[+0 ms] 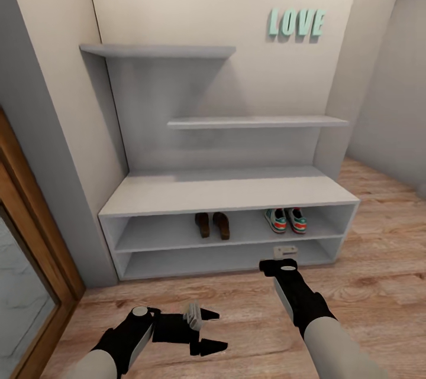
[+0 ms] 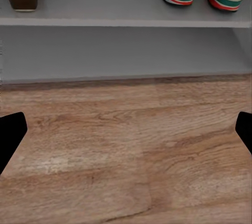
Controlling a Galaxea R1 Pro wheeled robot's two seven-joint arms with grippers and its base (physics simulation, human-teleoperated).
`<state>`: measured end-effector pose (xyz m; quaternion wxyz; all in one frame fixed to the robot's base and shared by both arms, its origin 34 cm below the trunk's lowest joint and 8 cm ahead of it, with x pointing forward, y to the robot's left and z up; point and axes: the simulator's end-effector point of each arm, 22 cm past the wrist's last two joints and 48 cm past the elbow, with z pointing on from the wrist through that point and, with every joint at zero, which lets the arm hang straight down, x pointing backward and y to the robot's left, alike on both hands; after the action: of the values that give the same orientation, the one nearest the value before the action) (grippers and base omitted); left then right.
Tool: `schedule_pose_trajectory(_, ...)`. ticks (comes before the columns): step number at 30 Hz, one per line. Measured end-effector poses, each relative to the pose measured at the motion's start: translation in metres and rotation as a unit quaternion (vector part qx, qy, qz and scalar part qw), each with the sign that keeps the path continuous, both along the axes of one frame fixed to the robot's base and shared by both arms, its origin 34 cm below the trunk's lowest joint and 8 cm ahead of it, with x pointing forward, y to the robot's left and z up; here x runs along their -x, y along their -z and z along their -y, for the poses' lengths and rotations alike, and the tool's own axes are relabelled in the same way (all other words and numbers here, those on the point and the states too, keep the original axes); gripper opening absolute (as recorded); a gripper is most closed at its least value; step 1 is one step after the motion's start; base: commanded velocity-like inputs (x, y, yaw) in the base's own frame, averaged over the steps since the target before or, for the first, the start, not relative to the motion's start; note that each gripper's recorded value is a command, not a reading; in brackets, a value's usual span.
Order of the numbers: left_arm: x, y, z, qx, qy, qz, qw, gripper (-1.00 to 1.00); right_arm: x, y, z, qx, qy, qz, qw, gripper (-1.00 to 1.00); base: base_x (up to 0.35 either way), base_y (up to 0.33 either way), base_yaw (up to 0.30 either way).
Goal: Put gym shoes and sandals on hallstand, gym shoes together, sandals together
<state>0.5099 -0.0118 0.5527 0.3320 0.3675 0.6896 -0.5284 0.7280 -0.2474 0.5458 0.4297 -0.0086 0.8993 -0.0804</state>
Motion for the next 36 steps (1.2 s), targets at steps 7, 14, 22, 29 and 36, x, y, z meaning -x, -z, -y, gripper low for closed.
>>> schedule_pose_trajectory(7,-0.027,0.024,-0.049,-0.036,-0.102,-0.041,0.9932,1.0,-0.003,-0.015,-0.001,0.0,-0.001,0.0,1.0,1.0,0.0,0.0,0.003)
schedule_pose_trajectory(14,-0.034,0.035,-0.065,-0.068,-0.147,-0.062,0.985,1.0,-0.006,-0.028,-0.001,0.001,-0.002,-0.001,1.0,1.0,0.0,0.0,0.135)
schedule_pose_trajectory(22,-0.029,0.056,-0.106,-0.094,-0.167,-0.065,0.9793,1.0,-0.006,-0.027,-0.006,-0.007,-0.008,-0.003,0.9999,1.0,0.0,0.0,0.03)
schedule_pose_trajectory(29,-0.023,0.073,-0.135,-0.116,-0.187,-0.081,0.9722,1.0,0.008,-0.003,-0.05,-0.076,-0.084,-0.036,0.9929,1.0,0.0,0.0,0.002)
schedule_pose_trajectory(36,-0.029,0.075,-0.166,-0.121,-0.217,-0.074,0.9659,1.0,0.072,0.061,-0.1,-0.168,-0.153,-0.136,0.9644,1.0,0.0,0.0,0.0)
